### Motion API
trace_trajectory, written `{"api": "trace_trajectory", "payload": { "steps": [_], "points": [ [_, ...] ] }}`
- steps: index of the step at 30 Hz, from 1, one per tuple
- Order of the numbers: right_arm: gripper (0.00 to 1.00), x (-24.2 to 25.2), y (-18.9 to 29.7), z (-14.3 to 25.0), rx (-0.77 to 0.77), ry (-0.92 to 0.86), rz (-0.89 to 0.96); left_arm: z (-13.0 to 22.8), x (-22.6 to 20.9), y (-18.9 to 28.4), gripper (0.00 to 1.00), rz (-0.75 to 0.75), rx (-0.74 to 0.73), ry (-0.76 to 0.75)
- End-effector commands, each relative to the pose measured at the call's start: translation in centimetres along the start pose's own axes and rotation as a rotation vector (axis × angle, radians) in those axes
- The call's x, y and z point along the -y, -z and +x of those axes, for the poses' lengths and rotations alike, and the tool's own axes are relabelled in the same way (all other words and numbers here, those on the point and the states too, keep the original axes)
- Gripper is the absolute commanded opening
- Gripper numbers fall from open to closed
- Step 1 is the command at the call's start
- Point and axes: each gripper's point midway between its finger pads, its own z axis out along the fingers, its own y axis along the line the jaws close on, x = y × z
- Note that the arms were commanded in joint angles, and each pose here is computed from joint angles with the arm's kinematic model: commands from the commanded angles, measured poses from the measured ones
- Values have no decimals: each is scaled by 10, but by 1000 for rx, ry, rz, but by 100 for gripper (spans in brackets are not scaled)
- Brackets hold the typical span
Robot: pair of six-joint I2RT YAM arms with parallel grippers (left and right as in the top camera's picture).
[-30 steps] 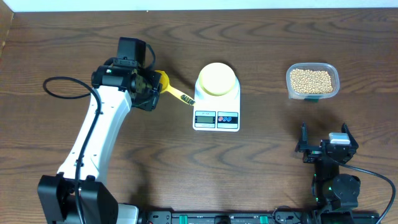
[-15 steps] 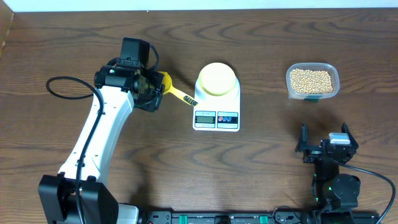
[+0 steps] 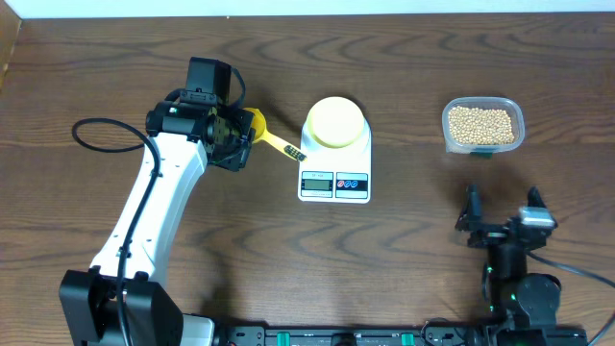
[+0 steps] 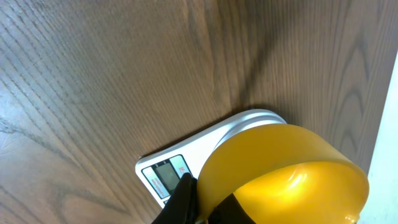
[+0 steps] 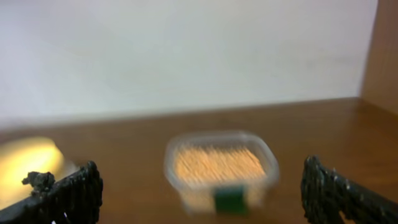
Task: Scoop item into bowl and weigh 50g on scale
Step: 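Carry the scoop with the left gripper toward the scale, then move the right gripper toward the scoop beside the scale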
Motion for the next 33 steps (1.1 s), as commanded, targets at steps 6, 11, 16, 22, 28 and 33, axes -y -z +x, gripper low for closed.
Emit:
{"api": "trace_trajectory", "payload": {
  "steps": [6, 11, 16, 22, 28, 33],
  "points": [
    [99, -20, 5, -43, 146, -417, -139, 0, -2, 1, 8, -1, 3, 10],
    [99, -26, 9, -64, 169, -482, -180, 0, -2, 1, 7, -1, 3, 10],
    [99, -37, 9, -86, 137, -486, -220, 0, -2, 1, 8, 0, 3, 10],
    [99, -62, -6, -99, -25, -479, -294, 0, -2, 1, 8, -1, 3, 10],
    [99, -95, -34, -94, -219, -521, -418, 0, -2, 1, 8, 0, 3, 10],
    [99, -117, -59, -72, -380, -658, -492, 1, -3, 1, 8, -4, 2, 11]
  ]
}}
